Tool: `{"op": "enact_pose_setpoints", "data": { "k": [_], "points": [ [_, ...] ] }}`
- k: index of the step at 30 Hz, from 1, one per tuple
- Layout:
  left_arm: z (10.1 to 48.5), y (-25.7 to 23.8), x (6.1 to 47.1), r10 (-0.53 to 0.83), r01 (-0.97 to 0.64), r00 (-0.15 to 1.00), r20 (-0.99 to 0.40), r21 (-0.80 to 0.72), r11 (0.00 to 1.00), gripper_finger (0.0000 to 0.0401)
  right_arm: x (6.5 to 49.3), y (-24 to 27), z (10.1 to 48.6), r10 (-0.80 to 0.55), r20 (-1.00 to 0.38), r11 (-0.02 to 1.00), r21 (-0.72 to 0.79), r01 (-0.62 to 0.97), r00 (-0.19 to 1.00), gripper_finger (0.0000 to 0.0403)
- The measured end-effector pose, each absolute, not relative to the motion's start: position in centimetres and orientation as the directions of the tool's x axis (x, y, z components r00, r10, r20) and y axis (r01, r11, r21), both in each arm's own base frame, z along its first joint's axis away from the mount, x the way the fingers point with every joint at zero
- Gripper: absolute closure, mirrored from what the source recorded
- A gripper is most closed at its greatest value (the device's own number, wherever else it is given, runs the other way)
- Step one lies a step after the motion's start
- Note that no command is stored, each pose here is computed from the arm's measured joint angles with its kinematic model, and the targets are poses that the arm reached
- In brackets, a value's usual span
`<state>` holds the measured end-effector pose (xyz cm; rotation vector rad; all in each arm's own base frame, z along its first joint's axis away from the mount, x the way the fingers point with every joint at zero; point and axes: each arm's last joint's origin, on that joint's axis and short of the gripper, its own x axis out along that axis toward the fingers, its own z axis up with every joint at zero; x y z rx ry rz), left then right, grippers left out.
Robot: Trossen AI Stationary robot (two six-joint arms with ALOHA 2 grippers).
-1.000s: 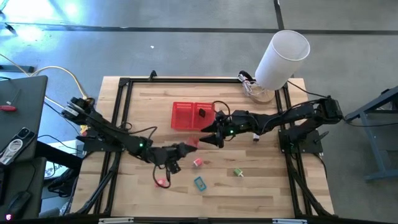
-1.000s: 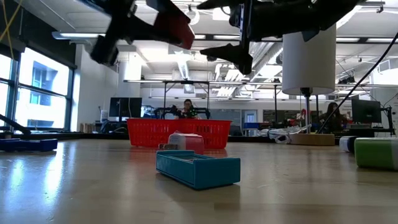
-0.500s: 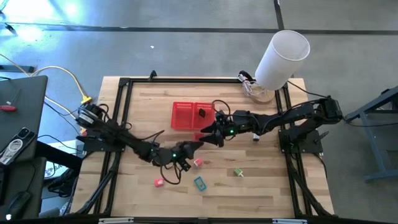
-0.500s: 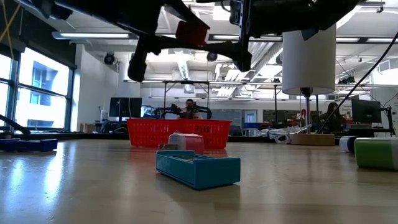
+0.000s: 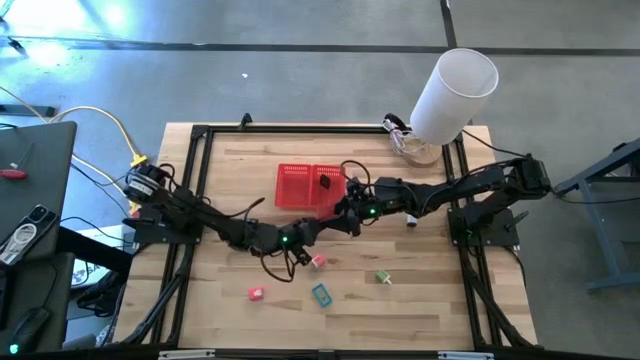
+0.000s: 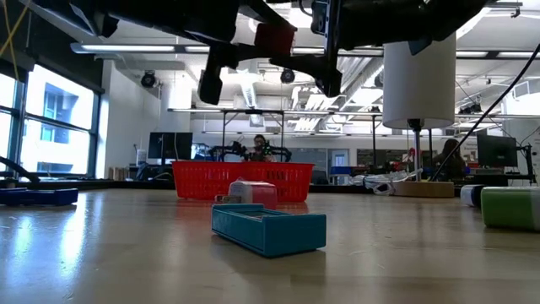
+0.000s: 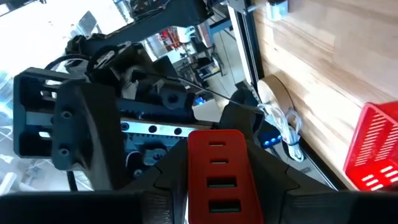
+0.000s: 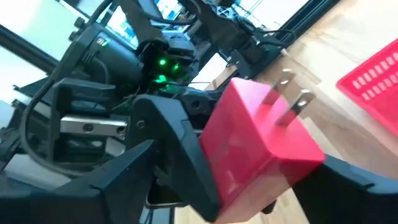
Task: Pick & Place Office items
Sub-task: Put the red charger adapter into the left red bin
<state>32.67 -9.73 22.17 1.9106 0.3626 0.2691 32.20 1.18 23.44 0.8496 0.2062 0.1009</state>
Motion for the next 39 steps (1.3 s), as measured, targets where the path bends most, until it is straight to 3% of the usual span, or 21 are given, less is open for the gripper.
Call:
{"op": "enact_pose_setpoints", "data": {
  "k": [12, 23, 30, 35, 39],
  "points": [
    [22.0, -10.0, 32.9, 0.358, 0.069, 0.932, 0.055, 0.943, -0.326, 0.0290, 32.2, 1.0, 23.6, 0.158, -0.115, 0.685, 0.729, -0.024, 0.981, 0.0198],
    [21.7, -10.6, 32.7, 0.356, 0.068, 0.933, 0.041, 0.955, -0.289, 0.0263, 32.3, 0.9, 23.7, 0.114, -0.113, 0.764, 0.645, -0.015, 0.987, 0.0259],
    [21.7, -10.6, 32.7, 0.356, 0.040, 0.934, 0.040, 0.976, -0.215, 0.0259, 32.3, 0.9, 23.7, 0.113, -0.110, 0.775, 0.632, -0.018, 0.987, 0.0268],
    [21.8, -11.2, 32.6, 0.340, -0.037, 0.939, 0.046, 0.999, -0.034, 0.0257, 32.3, 1.1, 23.7, 0.103, -0.109, 0.791, 0.612, -0.015, 0.989, 0.0272],
    [22.2, -12.0, 32.2, 0.312, -0.175, 0.946, 0.086, 0.947, 0.269, 0.0259, 32.3, 0.9, 23.8, 0.072, -0.106, 0.826, 0.564, 0.000, 0.992, 0.0281]
  ]
}}
